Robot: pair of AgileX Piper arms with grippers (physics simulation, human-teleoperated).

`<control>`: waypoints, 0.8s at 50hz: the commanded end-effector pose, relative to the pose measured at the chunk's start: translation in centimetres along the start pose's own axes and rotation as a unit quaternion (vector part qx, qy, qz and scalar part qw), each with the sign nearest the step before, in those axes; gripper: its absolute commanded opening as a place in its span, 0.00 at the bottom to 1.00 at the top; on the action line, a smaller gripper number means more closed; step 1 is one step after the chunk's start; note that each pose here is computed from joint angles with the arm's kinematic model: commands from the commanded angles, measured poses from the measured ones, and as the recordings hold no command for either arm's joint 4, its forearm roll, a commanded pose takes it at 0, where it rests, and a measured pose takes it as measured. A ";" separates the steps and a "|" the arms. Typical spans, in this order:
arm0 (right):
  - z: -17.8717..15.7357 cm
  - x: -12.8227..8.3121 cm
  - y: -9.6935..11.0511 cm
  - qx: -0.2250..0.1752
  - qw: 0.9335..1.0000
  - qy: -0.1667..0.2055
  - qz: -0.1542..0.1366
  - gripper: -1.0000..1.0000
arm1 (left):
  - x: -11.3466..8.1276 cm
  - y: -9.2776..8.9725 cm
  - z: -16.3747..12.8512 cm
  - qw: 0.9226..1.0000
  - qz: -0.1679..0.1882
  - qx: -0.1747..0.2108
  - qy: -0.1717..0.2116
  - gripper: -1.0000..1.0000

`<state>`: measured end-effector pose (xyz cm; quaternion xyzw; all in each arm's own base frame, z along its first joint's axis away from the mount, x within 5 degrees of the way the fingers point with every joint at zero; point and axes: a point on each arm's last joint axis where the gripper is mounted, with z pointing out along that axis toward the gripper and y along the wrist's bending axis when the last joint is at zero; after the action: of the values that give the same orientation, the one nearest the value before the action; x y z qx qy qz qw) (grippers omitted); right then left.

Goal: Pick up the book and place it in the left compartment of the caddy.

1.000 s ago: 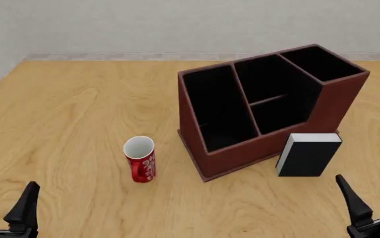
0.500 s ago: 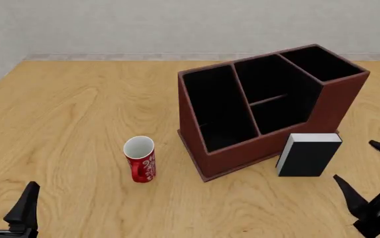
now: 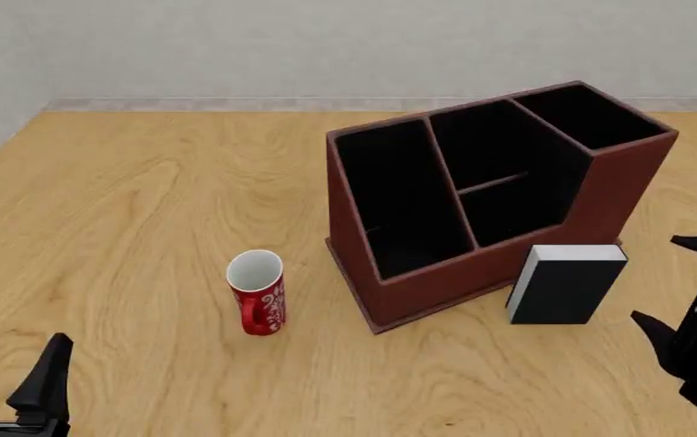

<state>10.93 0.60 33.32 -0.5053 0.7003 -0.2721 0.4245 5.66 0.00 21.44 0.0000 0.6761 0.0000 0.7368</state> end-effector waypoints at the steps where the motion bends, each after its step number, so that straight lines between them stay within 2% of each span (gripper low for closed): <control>1: 1.6 -0.4 -1.0 -0.042 0.998 0.016 -0.034 1.00 | 0.0 0.0 0.0 1.000 0.000 0.000 0.000 1.00; 12: 4.1 -1.0 -2.6 -0.073 0.996 0.024 -0.047 1.00 | 0.0 0.0 0.0 1.000 0.000 0.000 0.000 1.00; 27: 7.5 -1.1 -4.8 -0.097 0.993 0.049 -0.039 1.00 | 0.0 0.0 0.0 1.000 0.000 0.000 0.000 1.00; 34: 9.2 -1.1 -5.0 -0.111 0.991 0.054 -0.042 1.00 | 0.0 0.0 0.0 1.000 0.000 0.000 0.000 1.00; 40: 10.5 -0.9 -4.3 -0.138 0.987 0.058 -0.052 1.00 | 0.0 0.0 0.0 1.000 0.000 0.000 0.000 1.00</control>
<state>20.40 0.45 33.20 -0.5646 0.7229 -0.2382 0.3192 5.66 0.00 21.44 0.0000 0.6761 0.0000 0.7368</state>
